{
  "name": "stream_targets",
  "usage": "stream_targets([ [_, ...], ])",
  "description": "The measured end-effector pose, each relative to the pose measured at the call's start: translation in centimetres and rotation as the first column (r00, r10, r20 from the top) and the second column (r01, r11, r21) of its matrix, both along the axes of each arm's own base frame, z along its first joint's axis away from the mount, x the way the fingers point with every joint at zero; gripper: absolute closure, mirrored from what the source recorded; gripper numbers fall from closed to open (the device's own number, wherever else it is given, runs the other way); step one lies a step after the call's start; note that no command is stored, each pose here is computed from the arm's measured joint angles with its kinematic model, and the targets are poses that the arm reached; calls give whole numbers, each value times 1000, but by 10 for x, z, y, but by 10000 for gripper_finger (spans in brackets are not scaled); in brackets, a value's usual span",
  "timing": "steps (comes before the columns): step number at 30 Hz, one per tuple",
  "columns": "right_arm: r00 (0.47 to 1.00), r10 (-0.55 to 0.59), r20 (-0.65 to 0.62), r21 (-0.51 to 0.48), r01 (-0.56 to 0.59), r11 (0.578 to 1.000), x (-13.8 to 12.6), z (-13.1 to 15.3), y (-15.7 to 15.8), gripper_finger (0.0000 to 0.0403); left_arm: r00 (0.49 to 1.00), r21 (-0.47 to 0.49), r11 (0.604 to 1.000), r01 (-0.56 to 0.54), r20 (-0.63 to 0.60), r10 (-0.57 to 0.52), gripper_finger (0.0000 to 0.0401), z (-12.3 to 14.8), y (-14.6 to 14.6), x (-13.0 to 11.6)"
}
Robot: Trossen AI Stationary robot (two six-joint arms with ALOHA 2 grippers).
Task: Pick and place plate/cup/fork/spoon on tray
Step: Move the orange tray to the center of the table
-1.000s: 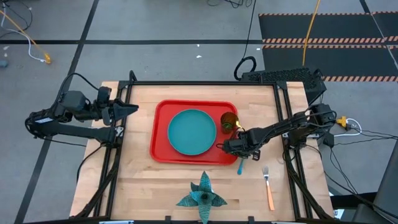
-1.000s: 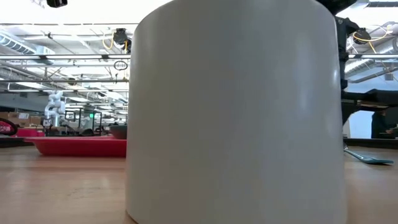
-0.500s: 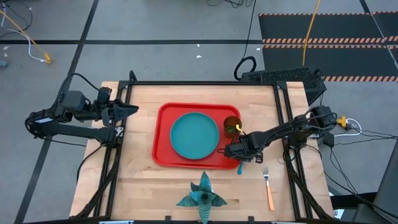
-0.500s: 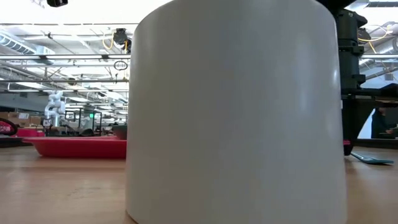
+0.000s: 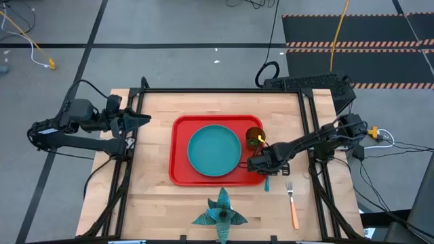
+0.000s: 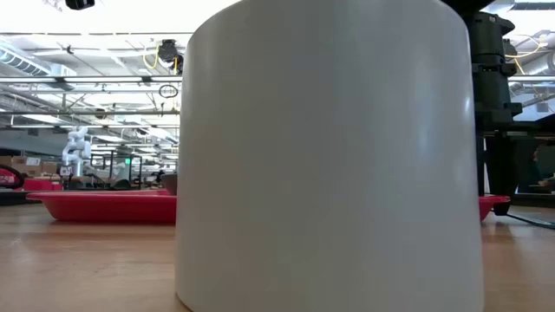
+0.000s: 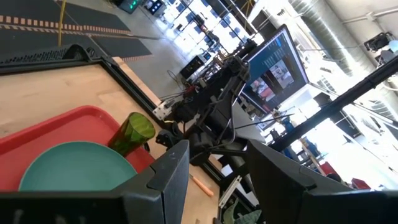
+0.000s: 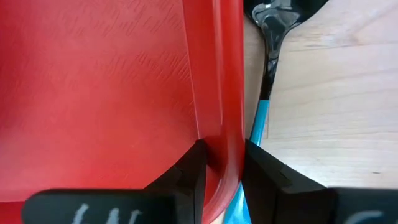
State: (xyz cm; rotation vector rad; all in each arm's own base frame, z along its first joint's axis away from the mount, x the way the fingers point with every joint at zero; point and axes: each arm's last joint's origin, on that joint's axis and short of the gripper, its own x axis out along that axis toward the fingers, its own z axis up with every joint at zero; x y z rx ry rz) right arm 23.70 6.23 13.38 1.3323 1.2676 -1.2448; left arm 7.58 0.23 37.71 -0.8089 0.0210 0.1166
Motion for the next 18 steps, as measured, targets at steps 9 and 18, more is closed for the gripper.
stream_targets([
  [9, 999, -29, 39, 0, 29, 1000, 1, 5, 0, 329, 1000, -12, 1000, -1, 1, 1, 238, 0, 0, 0],
  [18, 998, -42, 52, -97, 47, 994, -9, 19, -5, 275, 1000, -12, 1000, -1, 2, 1, 238, 0, 0, 0],
])
